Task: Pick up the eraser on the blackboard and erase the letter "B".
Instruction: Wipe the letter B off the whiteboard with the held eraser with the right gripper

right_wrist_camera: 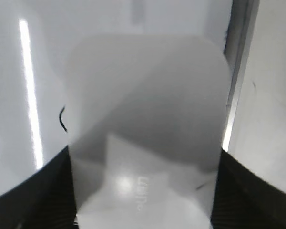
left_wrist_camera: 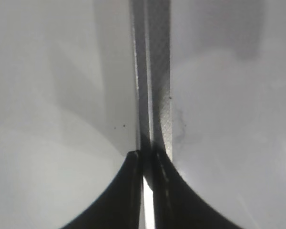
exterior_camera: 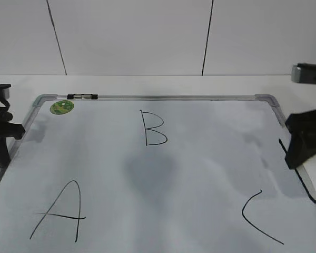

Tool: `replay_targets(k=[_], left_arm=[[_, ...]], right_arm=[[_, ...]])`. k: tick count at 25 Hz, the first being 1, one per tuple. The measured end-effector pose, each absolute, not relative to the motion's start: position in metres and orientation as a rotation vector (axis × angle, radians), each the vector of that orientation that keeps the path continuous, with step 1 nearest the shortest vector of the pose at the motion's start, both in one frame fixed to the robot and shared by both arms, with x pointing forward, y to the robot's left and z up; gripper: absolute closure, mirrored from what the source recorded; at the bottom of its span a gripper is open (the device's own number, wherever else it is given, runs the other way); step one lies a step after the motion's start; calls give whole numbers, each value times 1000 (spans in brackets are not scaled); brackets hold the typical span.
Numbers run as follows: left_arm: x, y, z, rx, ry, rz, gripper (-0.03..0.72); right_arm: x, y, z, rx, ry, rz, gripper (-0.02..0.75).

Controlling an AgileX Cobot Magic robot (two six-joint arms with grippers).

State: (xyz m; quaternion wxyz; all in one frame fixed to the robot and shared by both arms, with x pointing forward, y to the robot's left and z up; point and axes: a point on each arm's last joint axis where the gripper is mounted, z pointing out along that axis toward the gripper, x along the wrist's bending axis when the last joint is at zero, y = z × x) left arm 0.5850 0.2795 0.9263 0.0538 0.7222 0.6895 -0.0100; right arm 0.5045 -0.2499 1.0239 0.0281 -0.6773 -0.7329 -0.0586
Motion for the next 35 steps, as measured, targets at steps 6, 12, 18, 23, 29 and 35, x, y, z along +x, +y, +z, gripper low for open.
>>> replay_targets(k=[6,12,18,23,29,35], left_arm=[[585,280,926,2196,2096,-35,666],[585,279,926,2194,2097,-36,666],[585,279,927,2195,2097,-38,666],[585,279,927,2196,2098,-40,666],[585,278,927,2182,2102,-51,666],[585,278,927,2180,2103,-52,666]], right_arm=[[563,-220,1040,-2050,-2323,-237,209],[611,-157,1029,-1946,-2425,-286,209],[637,-115,997,-1861,-2474,-261,209],[651,-105,983,-1872,-2464,-262,209],[664,-99,983,-1921,-2437,-311,209],[671,-94,951,-1922,-2392,-242,209]])
